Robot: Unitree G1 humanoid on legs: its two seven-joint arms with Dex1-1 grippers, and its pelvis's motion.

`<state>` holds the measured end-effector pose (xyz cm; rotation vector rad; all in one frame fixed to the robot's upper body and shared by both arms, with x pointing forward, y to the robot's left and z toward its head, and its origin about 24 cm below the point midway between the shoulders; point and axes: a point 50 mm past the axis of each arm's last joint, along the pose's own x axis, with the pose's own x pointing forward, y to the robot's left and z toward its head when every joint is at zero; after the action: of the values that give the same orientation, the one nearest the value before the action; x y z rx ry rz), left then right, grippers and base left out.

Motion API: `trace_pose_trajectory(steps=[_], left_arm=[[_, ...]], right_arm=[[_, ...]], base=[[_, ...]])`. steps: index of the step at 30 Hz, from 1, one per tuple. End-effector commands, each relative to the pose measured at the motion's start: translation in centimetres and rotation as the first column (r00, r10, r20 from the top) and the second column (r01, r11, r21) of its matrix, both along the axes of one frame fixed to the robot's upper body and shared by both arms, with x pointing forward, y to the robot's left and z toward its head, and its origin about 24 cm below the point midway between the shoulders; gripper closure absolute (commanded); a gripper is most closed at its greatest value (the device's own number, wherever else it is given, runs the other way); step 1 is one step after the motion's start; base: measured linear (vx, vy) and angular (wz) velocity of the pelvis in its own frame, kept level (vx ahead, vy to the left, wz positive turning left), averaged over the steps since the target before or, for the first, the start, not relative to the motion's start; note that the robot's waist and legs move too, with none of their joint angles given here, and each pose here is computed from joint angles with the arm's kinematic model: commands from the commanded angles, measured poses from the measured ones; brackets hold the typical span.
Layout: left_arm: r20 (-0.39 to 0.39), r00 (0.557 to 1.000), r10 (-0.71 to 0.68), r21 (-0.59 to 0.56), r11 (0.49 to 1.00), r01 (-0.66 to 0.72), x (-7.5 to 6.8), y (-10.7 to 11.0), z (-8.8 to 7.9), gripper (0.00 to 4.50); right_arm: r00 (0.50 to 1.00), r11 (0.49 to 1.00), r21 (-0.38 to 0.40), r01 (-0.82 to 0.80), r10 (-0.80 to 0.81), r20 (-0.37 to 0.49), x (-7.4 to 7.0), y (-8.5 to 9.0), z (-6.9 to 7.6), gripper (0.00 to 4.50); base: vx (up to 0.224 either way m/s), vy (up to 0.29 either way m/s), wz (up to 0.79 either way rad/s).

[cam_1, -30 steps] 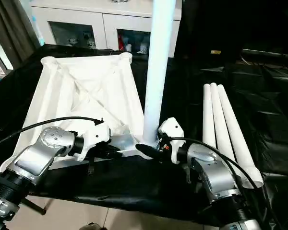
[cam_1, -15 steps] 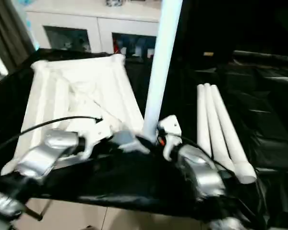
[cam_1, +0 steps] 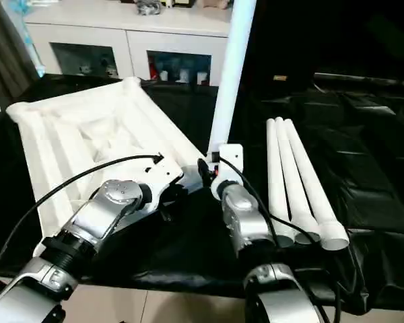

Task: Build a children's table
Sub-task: Rotate leg to tighten

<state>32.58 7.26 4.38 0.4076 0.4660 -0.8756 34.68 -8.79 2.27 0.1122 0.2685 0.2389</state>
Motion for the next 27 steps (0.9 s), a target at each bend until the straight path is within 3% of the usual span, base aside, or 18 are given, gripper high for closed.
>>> trace_pose_trajectory(steps=[1,3,4,6,16,17,18,20,23,27], left_arm=[[0.055,0.998,-0.014,-0.028,0.999,0.015,0.2,-0.7,0.9,4.50],[0.056,0.998,-0.009,-0.027,1.000,0.011,0.2,-0.4,0.9,4.50],[0.060,0.998,-0.011,-0.028,1.000,0.013,0.2,-0.3,0.9,4.50],[0.069,0.997,-0.030,-0.037,0.999,0.033,0.2,-0.1,1.0,4.50],[0.078,0.988,-0.135,-0.037,0.990,0.138,-0.4,2.0,1.1,4.50],[0.069,0.987,-0.143,-0.036,0.989,0.146,-0.5,2.4,1.1,4.50],[0.059,0.976,-0.209,-0.047,0.976,0.212,-0.9,3.3,1.3,4.50],[0.059,0.976,-0.209,-0.047,0.976,0.212,-0.9,3.3,1.3,4.50],[0.041,0.929,-0.367,-0.073,0.926,0.369,-2.2,4.1,1.8,4.50],[0.002,0.897,-0.441,-0.076,0.895,0.440,-3.0,4.7,1.9,4.50]], right_arm=[[0.990,0.997,0.067,-0.036,0.044,-0.132,-1.4,1.5,-2.6,1.74],[0.991,0.993,0.108,-0.045,0.057,-0.118,-1.4,1.7,-2.4,1.74],[0.992,0.989,0.135,-0.061,0.076,-0.105,-1.3,1.8,-2.1,1.18],[0.992,0.982,0.166,-0.090,0.103,-0.073,-1.2,2.0,-1.6,1.04],[0.964,0.950,0.170,-0.262,0.251,0.087,-0.6,0.6,1.3,0.22],[0.948,0.935,0.161,-0.314,0.300,0.106,-0.9,0.3,1.7,0.22],[0.878,0.876,0.094,-0.474,0.461,0.130,-2.2,-1.0,2.4,0.22],[0.878,0.876,0.094,-0.474,0.461,0.130,-2.2,-1.0,2.4,0.22],[0.777,0.777,0.042,-0.628,0.623,0.088,-4.0,-2.4,2.4,0.22],[0.707,0.708,-0.005,-0.706,0.706,0.025,-5.2,-3.2,1.9,0.22]], base=[[0.000,0.000,0.00],[0.000,0.000,0.00],[0.000,0.000,0.00],[0.000,0.000,0.00],[0.000,0.000,0.00],[0.000,0.000,0.00],[0.000,0.000,0.00],[0.000,0.000,0.00],[0.000,0.000,0.00],[0.000,0.000,0.00]])
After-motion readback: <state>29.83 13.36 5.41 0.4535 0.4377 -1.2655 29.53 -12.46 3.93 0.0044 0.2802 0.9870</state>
